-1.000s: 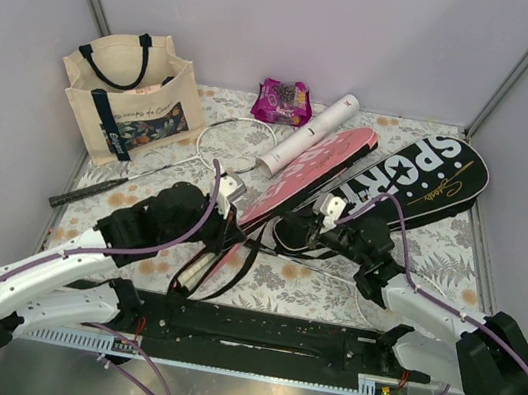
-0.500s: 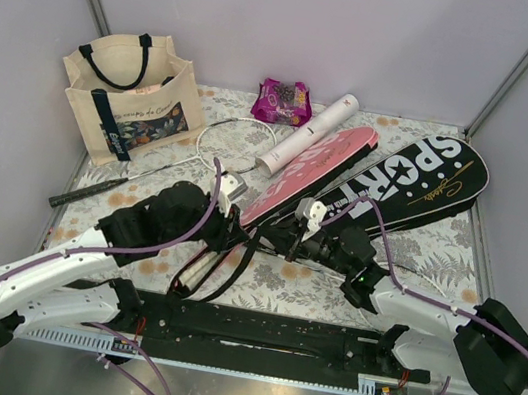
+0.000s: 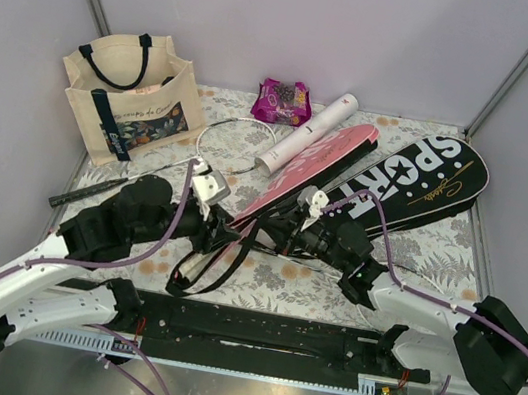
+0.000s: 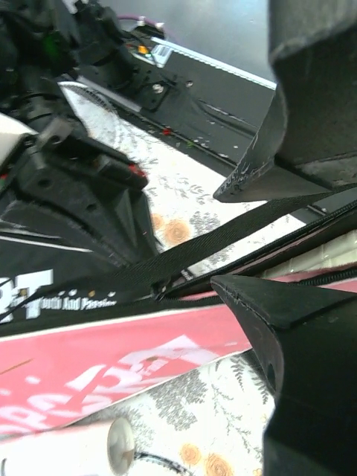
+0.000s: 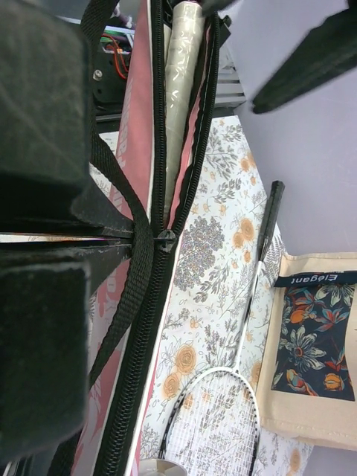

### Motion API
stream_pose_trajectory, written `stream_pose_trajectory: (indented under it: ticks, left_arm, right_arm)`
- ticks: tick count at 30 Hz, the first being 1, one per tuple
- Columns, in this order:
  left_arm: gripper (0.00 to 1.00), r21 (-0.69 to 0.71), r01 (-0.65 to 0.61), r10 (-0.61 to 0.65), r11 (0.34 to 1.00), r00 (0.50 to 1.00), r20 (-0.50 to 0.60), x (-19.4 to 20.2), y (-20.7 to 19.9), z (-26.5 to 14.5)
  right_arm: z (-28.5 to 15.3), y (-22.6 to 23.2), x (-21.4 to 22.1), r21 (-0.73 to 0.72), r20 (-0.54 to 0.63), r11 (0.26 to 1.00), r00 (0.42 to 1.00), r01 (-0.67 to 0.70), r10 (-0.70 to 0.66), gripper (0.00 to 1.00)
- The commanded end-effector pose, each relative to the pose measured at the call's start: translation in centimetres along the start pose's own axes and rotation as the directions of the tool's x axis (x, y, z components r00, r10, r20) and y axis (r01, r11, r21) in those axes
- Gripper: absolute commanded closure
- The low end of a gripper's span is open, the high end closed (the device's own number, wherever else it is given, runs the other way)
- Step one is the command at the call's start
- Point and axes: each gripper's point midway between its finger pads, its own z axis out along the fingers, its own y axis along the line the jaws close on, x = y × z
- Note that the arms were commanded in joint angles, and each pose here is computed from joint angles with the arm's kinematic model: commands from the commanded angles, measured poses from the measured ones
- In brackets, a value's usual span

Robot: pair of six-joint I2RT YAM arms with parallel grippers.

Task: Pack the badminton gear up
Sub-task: Zip the racket bag at the center of the board.

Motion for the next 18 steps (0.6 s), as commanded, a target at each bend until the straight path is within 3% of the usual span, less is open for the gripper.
stream_pose_trajectory:
  ticks: [1, 7, 18]
  left_arm:
    - [0.53, 0.106, -0.057, 0.068, 0.993, 0.992, -0.105, 2.4, -2.2, 0.1]
    - [0.53, 0.078, -0.105, 0.117, 0.991, 0.980, -0.161, 3.2, -3.7, 0.6]
    - [0.52, -0.056, -0.155, 0.136, 0.986, 0.958, -0.253, 6.3, -2.8, 1.9]
  right_arm:
    - [1.4, 0.2, -5.2, 0.009, 0.151, 1.000, 0.988, 0.007, -0.008, 1.00]
    - [1.5, -0.4, -5.0, 0.040, 0.147, 0.999, 0.989, -0.011, 0.005, 1.00]
    - [1.4, -0.6, -5.1, 0.059, 0.144, 0.998, 0.990, -0.017, 0.009, 1.00]
